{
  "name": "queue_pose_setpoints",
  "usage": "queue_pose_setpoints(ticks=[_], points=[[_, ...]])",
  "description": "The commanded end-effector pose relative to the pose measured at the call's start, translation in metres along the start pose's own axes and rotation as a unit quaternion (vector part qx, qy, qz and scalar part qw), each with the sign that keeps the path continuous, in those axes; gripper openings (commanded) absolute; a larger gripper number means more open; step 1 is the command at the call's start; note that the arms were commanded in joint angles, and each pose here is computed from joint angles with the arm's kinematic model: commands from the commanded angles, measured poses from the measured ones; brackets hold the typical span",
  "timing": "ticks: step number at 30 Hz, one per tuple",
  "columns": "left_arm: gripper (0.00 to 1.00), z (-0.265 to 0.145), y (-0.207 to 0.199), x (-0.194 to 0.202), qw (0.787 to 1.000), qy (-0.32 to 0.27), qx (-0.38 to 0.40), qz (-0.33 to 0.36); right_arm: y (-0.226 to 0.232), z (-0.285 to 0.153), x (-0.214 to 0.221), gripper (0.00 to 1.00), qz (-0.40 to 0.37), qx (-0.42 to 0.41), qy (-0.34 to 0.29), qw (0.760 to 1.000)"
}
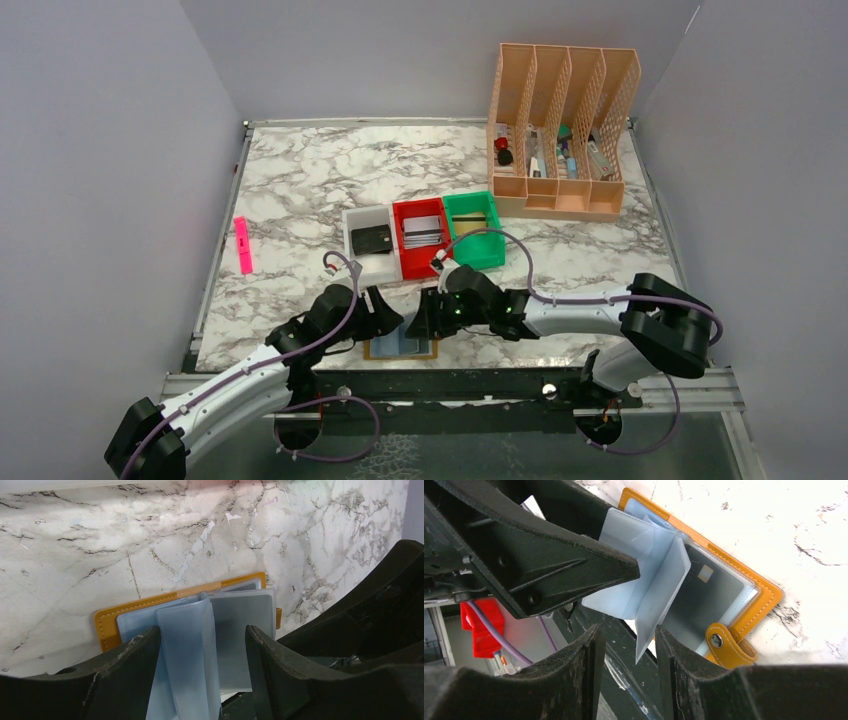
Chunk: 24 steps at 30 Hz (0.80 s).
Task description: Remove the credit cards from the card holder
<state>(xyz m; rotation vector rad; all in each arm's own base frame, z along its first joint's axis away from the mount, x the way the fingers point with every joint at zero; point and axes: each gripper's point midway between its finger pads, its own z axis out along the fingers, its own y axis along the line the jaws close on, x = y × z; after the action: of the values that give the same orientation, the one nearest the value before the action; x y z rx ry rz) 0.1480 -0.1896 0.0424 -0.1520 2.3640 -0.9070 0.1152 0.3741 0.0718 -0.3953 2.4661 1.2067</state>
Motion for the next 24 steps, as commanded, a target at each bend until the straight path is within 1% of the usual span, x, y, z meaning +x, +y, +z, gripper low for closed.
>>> queue_pose_setpoints(ticks=[1,9,14,24], points=[[0.66,0.000,-0.001,0.001,1.000,0.000,0.007,0.005,0.032,0.002,-0.011,0.47,-0.030,-0.058,-0.002,0.998],[0.66,-0.005,-0.001,-0.007,1.000,-0.019,-0.001,-0.001,0.052,0.017,-0.011,0.47,-0.042,-0.107,0.017,0.993],[0.67,-0.011,0.005,-0.017,0.998,-0.046,-0.024,-0.020,0.042,0.029,0.000,0.46,-0.042,-0.097,0.047,0.993],[0.69,-0.032,0.020,-0.040,0.988,-0.115,-0.073,-0.073,0.015,0.039,0.012,0.47,-0.040,-0.054,0.063,0.996]])
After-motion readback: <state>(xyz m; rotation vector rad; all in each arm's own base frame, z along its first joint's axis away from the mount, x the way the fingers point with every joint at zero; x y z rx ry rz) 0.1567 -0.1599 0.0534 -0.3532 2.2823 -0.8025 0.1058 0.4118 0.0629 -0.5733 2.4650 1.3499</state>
